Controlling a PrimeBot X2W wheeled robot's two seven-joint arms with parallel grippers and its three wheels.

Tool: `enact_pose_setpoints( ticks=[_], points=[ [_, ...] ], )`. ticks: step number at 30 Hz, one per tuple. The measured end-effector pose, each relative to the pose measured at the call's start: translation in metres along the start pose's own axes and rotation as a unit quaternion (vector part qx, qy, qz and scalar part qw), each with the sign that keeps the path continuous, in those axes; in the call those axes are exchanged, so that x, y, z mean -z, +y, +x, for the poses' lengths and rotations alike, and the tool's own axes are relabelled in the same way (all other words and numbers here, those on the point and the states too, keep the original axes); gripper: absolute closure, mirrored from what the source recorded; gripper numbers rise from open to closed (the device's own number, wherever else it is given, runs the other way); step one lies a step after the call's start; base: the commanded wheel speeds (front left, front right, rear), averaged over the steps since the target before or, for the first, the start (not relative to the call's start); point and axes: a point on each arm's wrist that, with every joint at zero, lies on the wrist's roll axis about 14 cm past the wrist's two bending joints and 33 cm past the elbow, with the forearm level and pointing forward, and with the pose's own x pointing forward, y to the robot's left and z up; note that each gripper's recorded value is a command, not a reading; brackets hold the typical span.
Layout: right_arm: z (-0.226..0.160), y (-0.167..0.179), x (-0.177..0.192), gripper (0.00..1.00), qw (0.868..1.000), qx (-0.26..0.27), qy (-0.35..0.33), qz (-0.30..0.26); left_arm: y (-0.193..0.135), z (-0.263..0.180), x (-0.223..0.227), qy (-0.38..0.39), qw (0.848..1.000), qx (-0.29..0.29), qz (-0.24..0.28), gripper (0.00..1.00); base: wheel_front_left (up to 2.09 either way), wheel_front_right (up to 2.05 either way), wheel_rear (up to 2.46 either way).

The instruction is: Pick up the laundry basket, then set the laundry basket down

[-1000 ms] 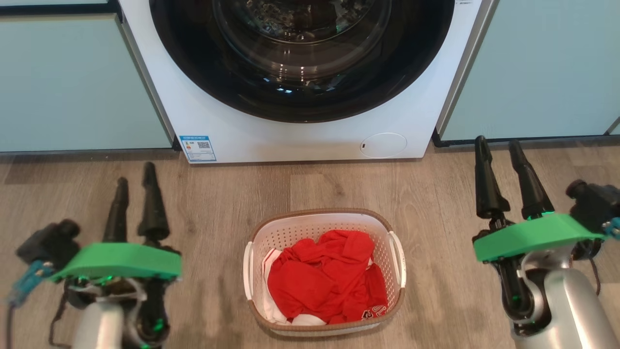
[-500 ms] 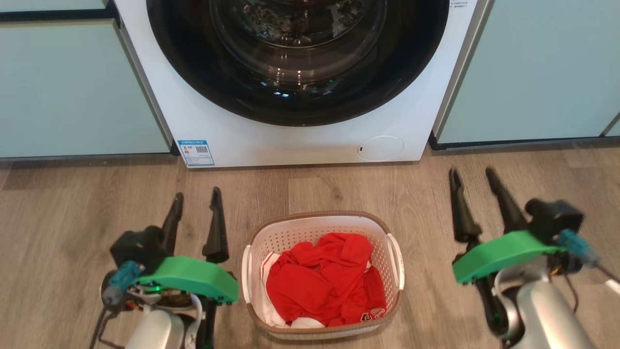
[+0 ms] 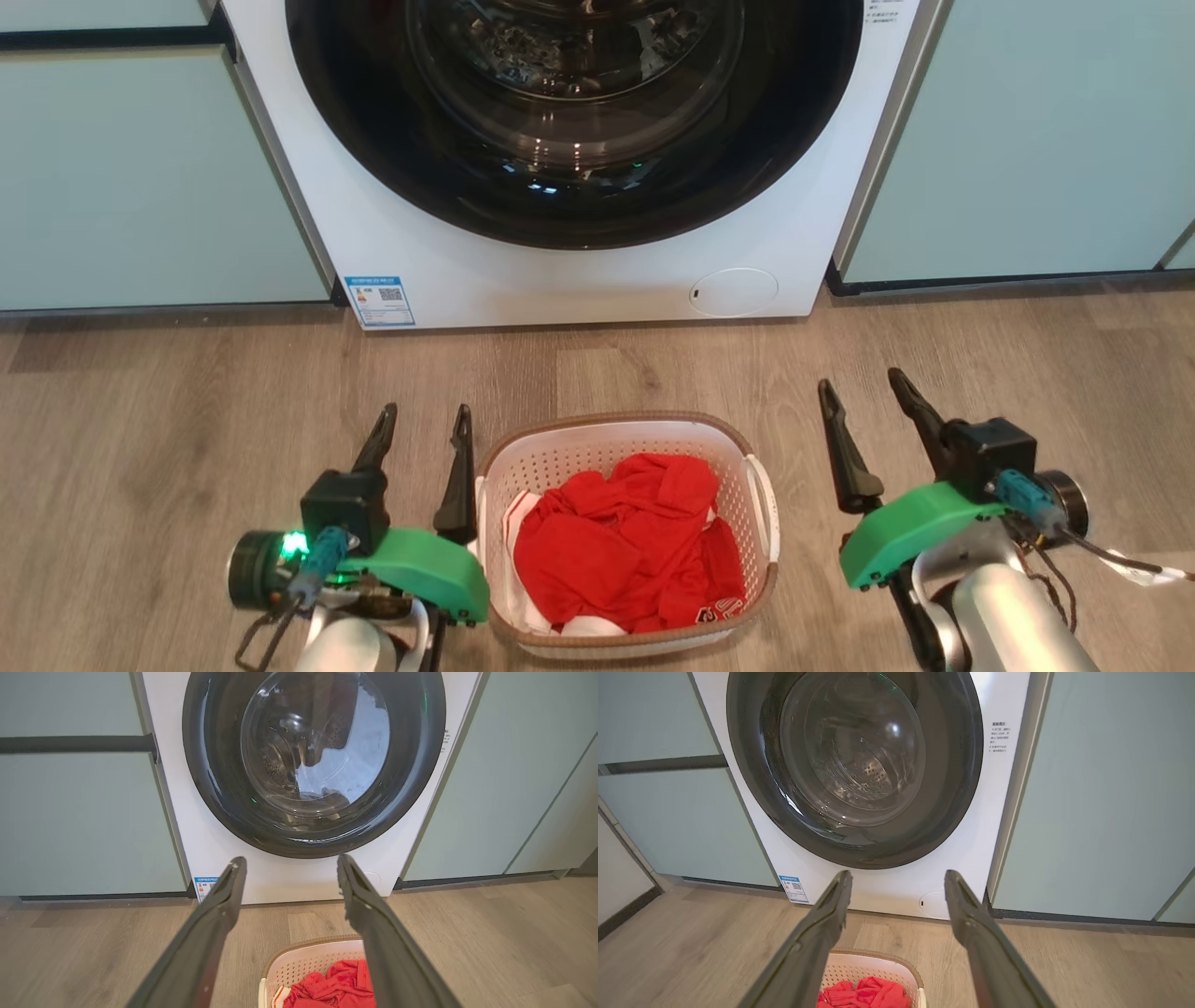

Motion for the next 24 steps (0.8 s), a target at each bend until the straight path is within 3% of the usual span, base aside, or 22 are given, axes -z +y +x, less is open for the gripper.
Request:
enact_pose_setpoints(
  ticks=[5,14,24],
  points=[
    [0.001,0.004,-0.002,0.0,0.999,-0.01,-0.004,-0.035,0.006,0.004,-0.021,-0.037,0.999,-0.011,-0.024,0.0,0.0,0.0,0.0],
    [0.006,0.014,-0.024,0.0,0.996,-0.027,-0.046,-0.071,0.013,0.007,-0.048,-0.089,0.996,-0.016,0.001,0.0,0.0,0.0,0.0],
    [0.005,0.009,-0.019,0.0,0.995,-0.02,-0.04,-0.092,0.024,0.005,-0.045,-0.088,0.996,-0.034,0.0,0.0,0.0,0.0,0.0]
  ],
)
